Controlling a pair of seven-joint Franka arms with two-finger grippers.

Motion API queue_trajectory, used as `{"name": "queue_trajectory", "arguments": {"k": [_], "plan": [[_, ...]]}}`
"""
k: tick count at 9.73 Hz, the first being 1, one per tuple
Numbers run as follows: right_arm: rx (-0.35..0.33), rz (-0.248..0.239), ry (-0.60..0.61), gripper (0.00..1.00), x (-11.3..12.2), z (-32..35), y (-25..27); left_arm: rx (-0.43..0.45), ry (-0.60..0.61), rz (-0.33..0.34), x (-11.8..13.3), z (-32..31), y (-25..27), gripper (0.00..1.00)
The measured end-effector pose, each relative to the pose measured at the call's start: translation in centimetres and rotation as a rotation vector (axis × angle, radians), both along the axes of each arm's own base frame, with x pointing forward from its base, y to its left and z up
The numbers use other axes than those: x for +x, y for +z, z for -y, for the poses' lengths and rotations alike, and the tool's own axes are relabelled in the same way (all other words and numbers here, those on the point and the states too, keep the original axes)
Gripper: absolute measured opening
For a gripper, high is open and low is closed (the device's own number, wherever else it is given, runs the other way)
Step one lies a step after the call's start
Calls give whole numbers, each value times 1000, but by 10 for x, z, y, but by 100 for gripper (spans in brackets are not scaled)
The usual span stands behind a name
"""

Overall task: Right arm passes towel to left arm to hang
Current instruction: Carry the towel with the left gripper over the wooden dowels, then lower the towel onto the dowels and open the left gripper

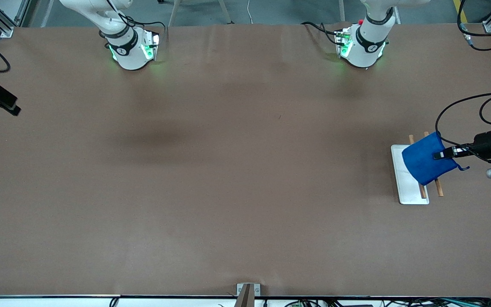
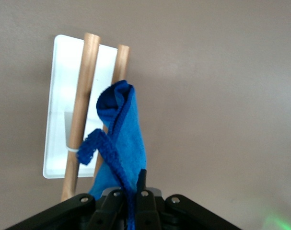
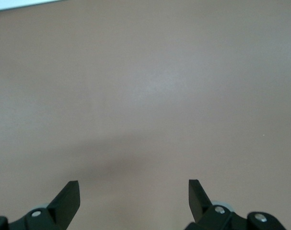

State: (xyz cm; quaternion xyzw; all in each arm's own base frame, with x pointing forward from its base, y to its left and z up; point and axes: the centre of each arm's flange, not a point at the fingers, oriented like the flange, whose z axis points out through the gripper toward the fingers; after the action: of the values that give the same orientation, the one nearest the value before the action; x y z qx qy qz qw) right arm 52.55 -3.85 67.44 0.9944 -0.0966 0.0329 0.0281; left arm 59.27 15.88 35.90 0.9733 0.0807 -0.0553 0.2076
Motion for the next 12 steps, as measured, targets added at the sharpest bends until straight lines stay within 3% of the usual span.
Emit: {"name": "queue_trajectory", "arguments": {"k": [7, 10, 12], "plan": [[37, -25, -32, 100, 10, 10, -4, 192, -218, -40, 9, -26, -30, 4], [37, -33, -38, 100, 7, 37, -5, 197, -247, -51, 6, -38, -45, 6], [37, -39, -43, 100, 7, 45, -8, 200, -250, -59, 7, -38, -52, 14]]}}
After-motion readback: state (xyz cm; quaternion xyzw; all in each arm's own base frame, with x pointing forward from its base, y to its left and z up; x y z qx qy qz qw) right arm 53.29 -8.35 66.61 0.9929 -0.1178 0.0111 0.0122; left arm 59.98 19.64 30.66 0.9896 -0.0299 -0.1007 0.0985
